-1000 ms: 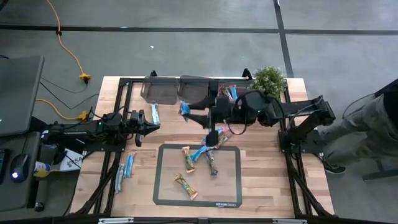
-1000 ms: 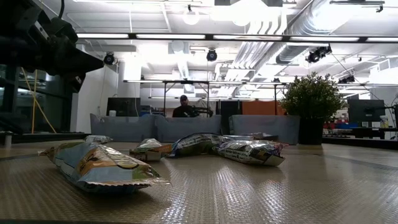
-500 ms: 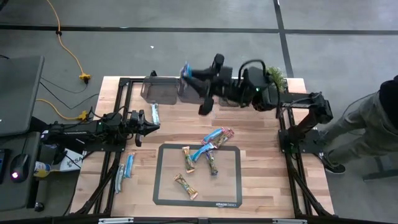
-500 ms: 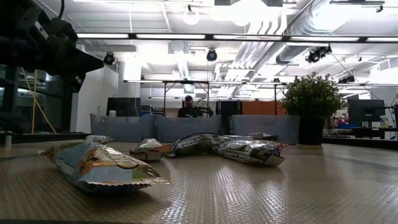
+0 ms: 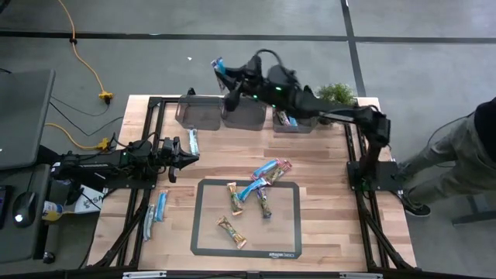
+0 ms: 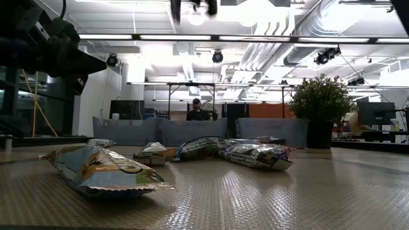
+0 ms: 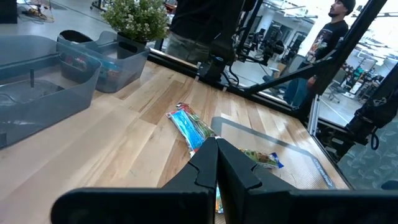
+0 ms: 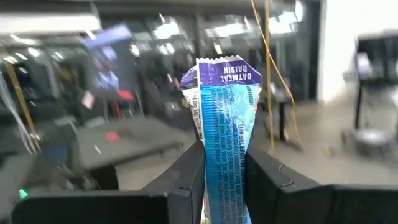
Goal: Pick and place Granola Bars by type
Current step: Put the blue granola bar into the middle black bin, then put the red granola bar into the right black bin
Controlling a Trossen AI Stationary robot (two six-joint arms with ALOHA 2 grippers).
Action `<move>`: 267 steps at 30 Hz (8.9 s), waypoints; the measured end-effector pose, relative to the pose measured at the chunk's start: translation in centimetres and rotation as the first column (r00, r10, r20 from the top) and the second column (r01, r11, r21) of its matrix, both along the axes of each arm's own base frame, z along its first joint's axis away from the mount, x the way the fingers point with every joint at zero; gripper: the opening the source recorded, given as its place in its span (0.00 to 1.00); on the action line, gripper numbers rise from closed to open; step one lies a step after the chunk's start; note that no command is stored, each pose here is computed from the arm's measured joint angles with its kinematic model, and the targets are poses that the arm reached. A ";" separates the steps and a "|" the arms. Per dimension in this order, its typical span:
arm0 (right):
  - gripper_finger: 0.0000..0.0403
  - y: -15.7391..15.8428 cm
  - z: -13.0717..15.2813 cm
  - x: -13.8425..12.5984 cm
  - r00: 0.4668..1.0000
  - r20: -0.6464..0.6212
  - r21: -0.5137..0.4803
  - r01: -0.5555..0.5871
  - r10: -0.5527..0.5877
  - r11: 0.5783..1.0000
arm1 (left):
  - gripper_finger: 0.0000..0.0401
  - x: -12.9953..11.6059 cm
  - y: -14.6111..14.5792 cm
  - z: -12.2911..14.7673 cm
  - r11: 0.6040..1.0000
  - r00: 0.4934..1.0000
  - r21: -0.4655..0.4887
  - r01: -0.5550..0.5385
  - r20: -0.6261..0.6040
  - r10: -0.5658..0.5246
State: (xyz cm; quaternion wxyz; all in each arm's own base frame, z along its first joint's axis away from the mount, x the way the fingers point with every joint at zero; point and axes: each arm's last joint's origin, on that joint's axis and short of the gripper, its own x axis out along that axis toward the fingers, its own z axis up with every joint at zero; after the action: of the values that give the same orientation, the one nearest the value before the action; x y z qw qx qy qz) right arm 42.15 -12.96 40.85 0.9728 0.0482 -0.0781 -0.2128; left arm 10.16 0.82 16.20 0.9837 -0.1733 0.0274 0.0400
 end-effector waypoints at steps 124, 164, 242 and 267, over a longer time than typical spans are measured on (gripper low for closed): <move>0.47 11.1 -10.4 -5.5 -0.067 -0.846 0.464 -0.583 0.530 0.667 | 0.00 0.0 0.0 0.0 1.000 1.000 0.000 0.000 0.000 0.000; 0.47 14.4 -24.8 -8.0 -0.155 -0.964 0.266 -0.590 0.217 0.762 | 0.00 0.0 0.0 0.0 1.000 1.000 0.000 0.000 0.000 0.000; 0.24 13.4 -23.3 -7.8 0.290 -0.700 0.500 -0.454 0.653 0.737 | 0.00 0.0 0.0 0.0 1.000 1.000 0.000 0.000 0.000 0.000; 0.24 14.5 -6.0 -9.0 0.779 0.201 -0.046 -0.598 0.594 0.800 | 0.00 0.0 0.0 0.0 1.000 1.000 0.000 0.000 0.000 0.000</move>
State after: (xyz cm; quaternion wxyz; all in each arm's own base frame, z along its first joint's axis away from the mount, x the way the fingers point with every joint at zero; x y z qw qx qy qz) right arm 33.16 1.49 34.86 0.9761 0.1019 -0.1565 0.1107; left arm 10.16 0.82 16.19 0.9836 -0.1735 0.0274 0.0402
